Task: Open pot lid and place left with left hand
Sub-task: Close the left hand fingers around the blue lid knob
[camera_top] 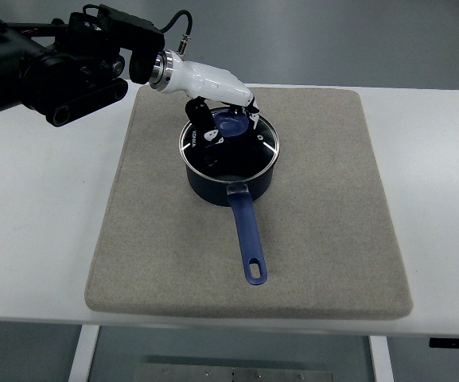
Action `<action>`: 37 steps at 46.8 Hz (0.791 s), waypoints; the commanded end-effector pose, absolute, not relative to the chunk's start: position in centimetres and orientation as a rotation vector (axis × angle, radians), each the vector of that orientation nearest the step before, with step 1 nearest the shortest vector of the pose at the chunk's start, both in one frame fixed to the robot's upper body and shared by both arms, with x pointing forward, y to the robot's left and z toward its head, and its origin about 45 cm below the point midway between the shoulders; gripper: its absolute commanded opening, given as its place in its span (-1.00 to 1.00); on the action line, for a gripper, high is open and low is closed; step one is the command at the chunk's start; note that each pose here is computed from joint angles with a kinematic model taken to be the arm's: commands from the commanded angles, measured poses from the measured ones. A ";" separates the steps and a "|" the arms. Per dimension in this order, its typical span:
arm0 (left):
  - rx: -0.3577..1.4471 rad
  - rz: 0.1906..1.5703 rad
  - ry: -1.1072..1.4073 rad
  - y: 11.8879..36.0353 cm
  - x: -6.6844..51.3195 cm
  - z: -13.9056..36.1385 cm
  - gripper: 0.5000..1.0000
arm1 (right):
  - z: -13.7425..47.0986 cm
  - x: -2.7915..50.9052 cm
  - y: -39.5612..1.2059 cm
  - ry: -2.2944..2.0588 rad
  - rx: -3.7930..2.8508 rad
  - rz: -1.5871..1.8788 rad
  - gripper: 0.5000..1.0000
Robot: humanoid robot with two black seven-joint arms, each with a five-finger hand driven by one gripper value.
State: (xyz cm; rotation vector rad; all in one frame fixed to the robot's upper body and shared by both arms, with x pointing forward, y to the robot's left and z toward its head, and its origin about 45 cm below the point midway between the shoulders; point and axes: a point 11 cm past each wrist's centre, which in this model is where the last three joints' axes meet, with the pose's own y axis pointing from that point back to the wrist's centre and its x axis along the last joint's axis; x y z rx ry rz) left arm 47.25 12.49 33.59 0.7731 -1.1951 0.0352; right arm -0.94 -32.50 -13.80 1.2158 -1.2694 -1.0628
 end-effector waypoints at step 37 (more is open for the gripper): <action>0.811 0.011 -1.202 12.8 47.4 34.2 0.00 | -13.8 -0.9 -32.5 -1.268 1.216 -1.062 0.67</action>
